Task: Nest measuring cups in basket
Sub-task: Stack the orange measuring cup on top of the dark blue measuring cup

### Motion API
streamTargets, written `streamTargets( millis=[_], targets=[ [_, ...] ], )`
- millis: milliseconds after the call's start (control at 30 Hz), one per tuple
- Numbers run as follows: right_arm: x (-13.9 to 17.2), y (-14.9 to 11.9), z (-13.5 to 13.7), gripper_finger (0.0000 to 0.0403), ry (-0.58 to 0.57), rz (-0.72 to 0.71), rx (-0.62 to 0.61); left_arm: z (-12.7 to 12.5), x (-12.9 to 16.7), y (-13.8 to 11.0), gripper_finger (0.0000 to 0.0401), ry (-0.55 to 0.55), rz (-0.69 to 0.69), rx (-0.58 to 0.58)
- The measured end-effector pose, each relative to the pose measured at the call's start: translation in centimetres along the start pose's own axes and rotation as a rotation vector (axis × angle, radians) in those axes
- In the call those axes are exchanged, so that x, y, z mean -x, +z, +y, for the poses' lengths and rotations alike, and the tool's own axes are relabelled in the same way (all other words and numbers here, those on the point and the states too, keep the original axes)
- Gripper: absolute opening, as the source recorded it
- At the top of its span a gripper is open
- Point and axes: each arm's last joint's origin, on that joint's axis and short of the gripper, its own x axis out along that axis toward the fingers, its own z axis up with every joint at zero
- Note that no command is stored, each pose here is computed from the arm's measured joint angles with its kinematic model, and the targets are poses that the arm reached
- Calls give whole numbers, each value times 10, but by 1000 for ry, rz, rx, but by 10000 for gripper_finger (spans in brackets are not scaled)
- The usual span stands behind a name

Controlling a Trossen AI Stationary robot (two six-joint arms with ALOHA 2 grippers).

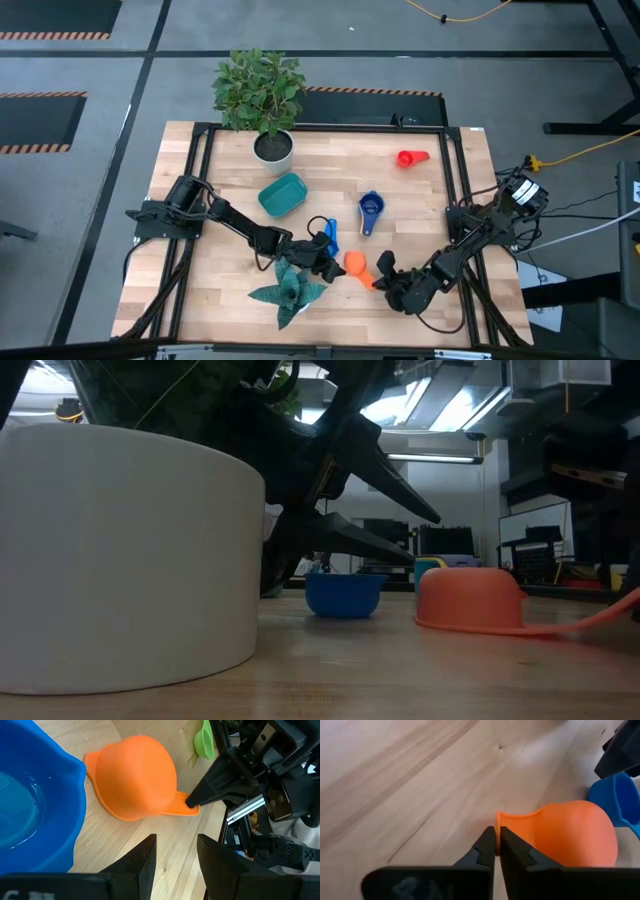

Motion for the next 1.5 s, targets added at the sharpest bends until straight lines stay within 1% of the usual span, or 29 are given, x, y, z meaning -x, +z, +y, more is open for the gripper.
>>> streamTargets(
  millis=[100,233,367,533,700,800,967,1100,1367,1433,1500],
  targets=[
    [2,7,2,18,4,-23,-3,0,0,0,135,0,0,0],
    [8,25,4,17,19,-76,-9,0,0,0,135,0,0,0],
    [14,40,7,17,30,-81,10,0,0,0,135,0,0,0],
    [25,54,7,17,2,-11,47,0,0,0,135,0,0,0],
    [36,67,3,17,-2,60,-8,0,0,0,135,0,0,0],
    [42,76,1,15,-3,76,-47,0,0,0,135,0,0,0],
    [53,88,-2,14,-11,88,-52,0,0,0,135,0,0,-1],
    [61,93,-4,14,-54,120,-20,0,0,0,135,0,0,-1],
    [81,101,-16,13,-97,229,-30,0,0,0,135,0,-2,-3],
    [87,103,-20,13,-108,258,-20,0,0,0,135,0,-4,-27],
    [95,105,-25,13,-123,271,-35,0,0,0,135,1,-5,-49]
  ],
)
